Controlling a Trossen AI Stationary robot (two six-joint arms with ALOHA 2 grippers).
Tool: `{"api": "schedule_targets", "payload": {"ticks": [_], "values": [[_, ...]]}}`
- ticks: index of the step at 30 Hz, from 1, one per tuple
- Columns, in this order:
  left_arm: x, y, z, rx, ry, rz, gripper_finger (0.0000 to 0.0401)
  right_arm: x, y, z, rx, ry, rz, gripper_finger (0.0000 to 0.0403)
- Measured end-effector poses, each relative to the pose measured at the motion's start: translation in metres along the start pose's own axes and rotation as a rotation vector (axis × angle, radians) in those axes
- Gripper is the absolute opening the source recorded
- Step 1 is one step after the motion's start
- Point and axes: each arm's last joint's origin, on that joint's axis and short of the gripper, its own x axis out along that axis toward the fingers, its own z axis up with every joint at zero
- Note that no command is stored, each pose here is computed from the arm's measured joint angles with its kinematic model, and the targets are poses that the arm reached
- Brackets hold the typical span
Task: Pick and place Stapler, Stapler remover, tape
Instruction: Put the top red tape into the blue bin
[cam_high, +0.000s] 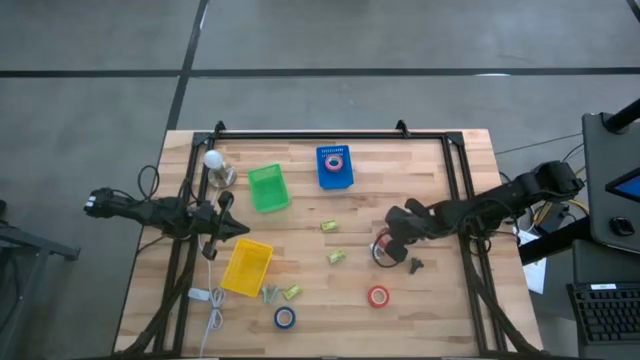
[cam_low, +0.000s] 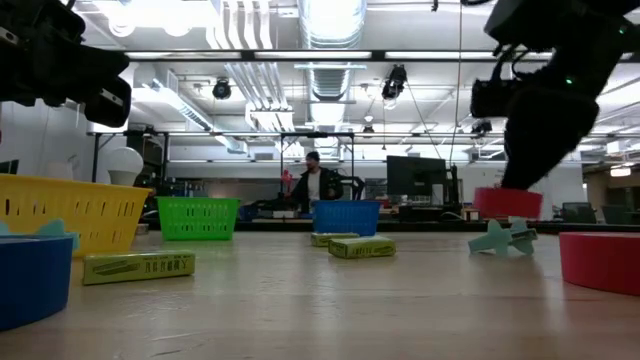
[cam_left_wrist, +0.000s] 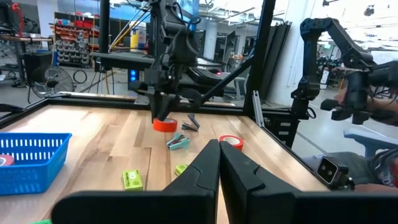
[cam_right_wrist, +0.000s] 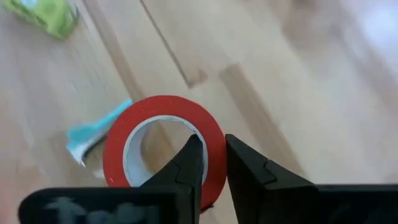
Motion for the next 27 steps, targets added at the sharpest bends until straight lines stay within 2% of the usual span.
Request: {"api": "schedule_targets", "payload": {"ticks": [16,27], "values": [[0.000,0.000,0.000,0.000,0.000,-0.001,0.0014,-0.027,0.018,0.038,-0.084,-0.154,0.027,0.0046],[0.000,0.000,0.000,0.000,0.000,-0.002,0.0014,-0.031,0.011,0.058,-0.092,-0.204,0.006,0.0047]]}}
